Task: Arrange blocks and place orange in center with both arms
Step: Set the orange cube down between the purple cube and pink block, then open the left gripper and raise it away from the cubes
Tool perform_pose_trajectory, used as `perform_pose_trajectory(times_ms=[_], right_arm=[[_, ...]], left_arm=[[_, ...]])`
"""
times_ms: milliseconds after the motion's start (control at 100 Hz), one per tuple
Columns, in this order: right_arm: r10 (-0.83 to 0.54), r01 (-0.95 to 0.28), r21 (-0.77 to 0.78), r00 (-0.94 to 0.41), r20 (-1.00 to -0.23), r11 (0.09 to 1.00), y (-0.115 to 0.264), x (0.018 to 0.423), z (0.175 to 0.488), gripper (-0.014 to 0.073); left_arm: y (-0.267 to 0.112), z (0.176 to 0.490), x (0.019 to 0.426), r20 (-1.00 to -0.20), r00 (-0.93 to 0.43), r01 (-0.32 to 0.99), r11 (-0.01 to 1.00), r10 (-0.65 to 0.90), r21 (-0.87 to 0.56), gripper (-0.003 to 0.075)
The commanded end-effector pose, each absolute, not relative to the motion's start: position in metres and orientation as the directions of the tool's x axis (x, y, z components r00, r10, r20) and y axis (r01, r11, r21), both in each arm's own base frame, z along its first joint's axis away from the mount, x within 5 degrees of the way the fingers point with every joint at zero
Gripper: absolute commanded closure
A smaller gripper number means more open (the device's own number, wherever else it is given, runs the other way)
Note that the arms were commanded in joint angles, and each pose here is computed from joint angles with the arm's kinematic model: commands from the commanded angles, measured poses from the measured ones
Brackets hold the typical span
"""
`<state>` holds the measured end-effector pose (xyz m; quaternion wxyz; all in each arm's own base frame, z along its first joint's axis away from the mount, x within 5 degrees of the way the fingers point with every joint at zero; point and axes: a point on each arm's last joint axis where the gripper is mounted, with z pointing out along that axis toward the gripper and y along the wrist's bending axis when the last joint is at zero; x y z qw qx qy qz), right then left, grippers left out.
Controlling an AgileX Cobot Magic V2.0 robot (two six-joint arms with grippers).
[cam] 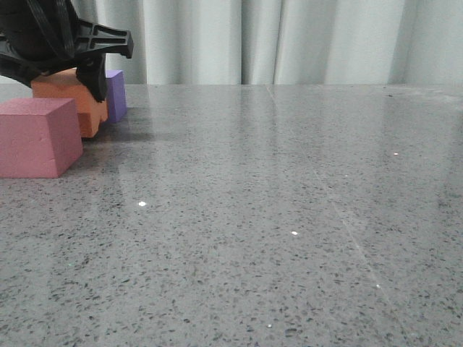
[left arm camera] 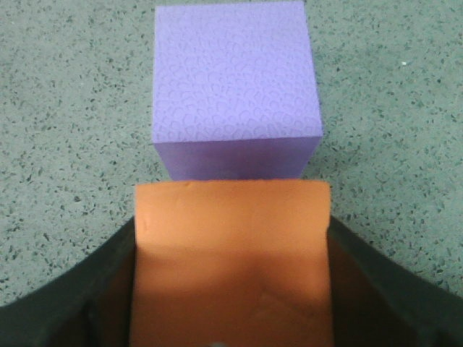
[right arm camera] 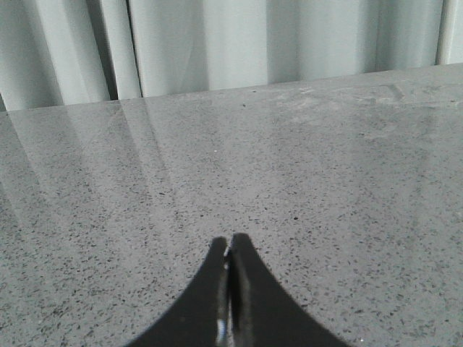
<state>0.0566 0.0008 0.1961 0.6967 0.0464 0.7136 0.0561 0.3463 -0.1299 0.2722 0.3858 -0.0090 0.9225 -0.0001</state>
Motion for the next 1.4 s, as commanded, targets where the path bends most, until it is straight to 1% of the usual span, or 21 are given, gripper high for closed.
perform_pose_trajectory(times_ms=[0,220,460,530,600,730,770,800,1020,1180,1280,1390], right_arm=[[0.134,-0.024,0.133,0.069,-0.989,0.991,0.001,0.056,0.208,0.0662],[0.134,-0.024,0.133,0.069,-0.989,0.991,0.001,0.056,0.208,0.0662],[0.134,-0.024,0.133,0.069,-0.989,0.991,0.001,0.056,0.208,0.0662],[0.134,-0.024,0.133,0.069,-0.989,0.991,0.001,0.056,0.208,0.0662],[0.134,-0.024,0.133,0.069,-0.989,0.991,0.001,0.056,0.208,0.0662],[0.134,-0.024,0.133,0.069,-0.989,0.991,0.001,0.056,0.208,0.0662],[0.134,-0.024,0.133,0.069,-0.989,0.991,0.001,0.056,0.208,0.0662],[0.134,-0.024,0.133,0.069,-0.989,0.991,0.001,0.056,0.208,0.0662],[0.134,-0.024,0.133,0.069,-0.989,0.991,0.001,0.056,0.208,0.0662],[0.134,-0.024,0.133,0.069,-0.989,0.991,0.001,0.056,0.208,0.0662],[0.134,-0.024,0.133,0.069,-0.989,0.991,0.001,0.056,0.208,0.0662],[0.134,-0.024,0.133,0.069,-0.989,0.991,0.001,0.056,0.208,0.0662]], left_arm=[[-0.131,0.297,0.346,-0.776,-0.630,0.015,0.999,-0.026,-0.046,0.0449],[-0.132,0.296,0.347,-0.778,-0.627,0.021,0.999,-0.025,-0.050,0.0449],[-0.134,0.285,0.352,-0.759,-0.650,0.017,0.999,-0.024,-0.046,0.0449],[-0.134,0.285,0.352,-0.760,-0.650,0.025,0.999,-0.011,-0.037,0.0438],[-0.134,0.285,0.352,-0.761,-0.648,0.040,0.999,0.008,-0.023,0.0388],[-0.134,0.286,0.351,-0.762,-0.647,0.050,0.999,0.022,-0.013,0.0228],[-0.134,0.288,0.351,-0.765,-0.643,0.050,0.999,0.021,-0.015,0.0197],[-0.134,0.289,0.350,-0.769,-0.639,0.053,0.998,0.019,-0.018,0.0189],[-0.130,0.312,0.341,-0.808,-0.589,0.063,0.997,0.001,-0.045,0.0188],[-0.123,0.335,0.328,-0.834,-0.552,0.059,0.997,-0.007,-0.048,0.0197],[-0.115,0.356,0.313,-0.854,-0.519,0.045,0.997,-0.027,-0.059,0.0235],[-0.105,0.377,0.294,-0.882,-0.470,0.050,0.997,-0.026,-0.057,0.0318]])
